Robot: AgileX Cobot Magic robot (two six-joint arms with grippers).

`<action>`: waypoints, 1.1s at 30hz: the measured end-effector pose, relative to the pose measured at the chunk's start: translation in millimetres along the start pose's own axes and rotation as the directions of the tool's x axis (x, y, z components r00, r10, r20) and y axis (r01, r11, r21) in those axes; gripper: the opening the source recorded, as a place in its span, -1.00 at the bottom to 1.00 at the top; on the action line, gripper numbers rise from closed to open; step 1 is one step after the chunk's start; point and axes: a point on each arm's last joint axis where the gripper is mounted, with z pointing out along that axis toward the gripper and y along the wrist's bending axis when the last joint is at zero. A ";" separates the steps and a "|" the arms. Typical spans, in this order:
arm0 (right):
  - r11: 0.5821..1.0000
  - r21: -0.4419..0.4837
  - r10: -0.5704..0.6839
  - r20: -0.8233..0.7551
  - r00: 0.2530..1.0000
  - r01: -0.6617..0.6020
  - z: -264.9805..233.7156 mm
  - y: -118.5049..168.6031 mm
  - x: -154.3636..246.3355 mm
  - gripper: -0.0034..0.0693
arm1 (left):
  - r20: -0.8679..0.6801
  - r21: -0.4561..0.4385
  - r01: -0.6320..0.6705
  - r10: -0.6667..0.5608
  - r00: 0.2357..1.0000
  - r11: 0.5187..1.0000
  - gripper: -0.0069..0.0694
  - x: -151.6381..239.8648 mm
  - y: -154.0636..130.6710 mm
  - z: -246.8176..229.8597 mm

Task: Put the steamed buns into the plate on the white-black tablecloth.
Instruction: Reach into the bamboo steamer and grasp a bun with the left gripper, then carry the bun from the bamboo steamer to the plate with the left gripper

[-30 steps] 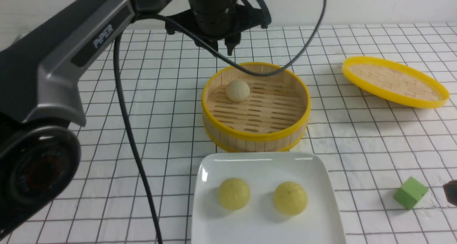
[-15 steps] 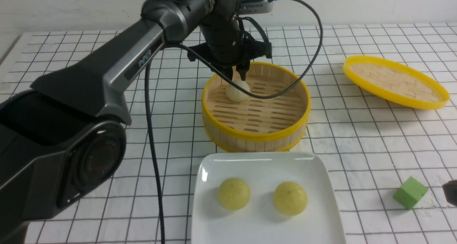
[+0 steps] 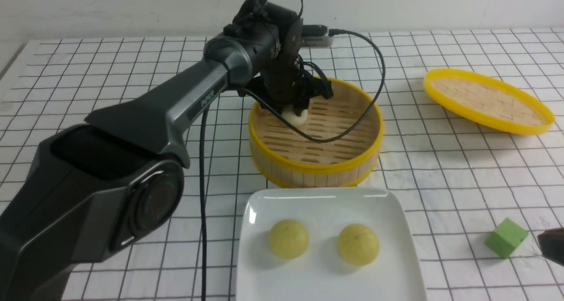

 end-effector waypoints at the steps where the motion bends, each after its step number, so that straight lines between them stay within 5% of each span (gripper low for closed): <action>1: 1.000 -0.002 0.002 0.001 1.000 -0.002 0.0 0.2 -0.1 -0.79 | -0.001 0.003 0.004 -0.004 1.000 1.000 -0.54 -1.0 -0.5 -4.4; 7: 1.000 -0.007 0.007 0.022 1.000 -0.007 -9.7 -0.4 -1.4 -0.79 | -0.020 0.038 -0.033 0.034 0.999 0.999 -0.75 -7.5 -4.5 -58.8; 13: 0.998 0.052 -0.037 0.168 0.985 0.029 -54.6 -9.6 -13.0 -0.79 | 0.158 0.130 -0.139 0.117 0.980 0.982 -0.75 -16.6 6.2 -229.3; 17: 0.994 0.105 -0.059 0.180 0.982 0.041 -66.6 -17.4 -6.4 -0.79 | 0.130 0.229 -0.172 0.145 0.981 0.958 -0.75 16.4 14.1 -277.7; 23: 0.991 0.132 -0.047 0.112 0.993 0.032 -70.0 -21.7 3.4 -0.77 | -0.159 0.370 -0.236 0.312 0.937 0.899 -0.75 121.1 -20.4 -237.5; 27: 0.990 0.135 -0.045 0.106 0.993 0.031 -70.4 -22.2 4.4 -0.75 | -0.202 0.414 -0.269 0.375 0.904 0.870 -0.72 186.4 -51.1 -196.3; 33: 0.995 0.096 -0.023 0.095 0.995 0.014 -69.9 -18.8 5.7 -0.75 | -0.220 0.384 -0.186 0.285 0.933 0.905 -0.54 216.2 -60.5 -161.8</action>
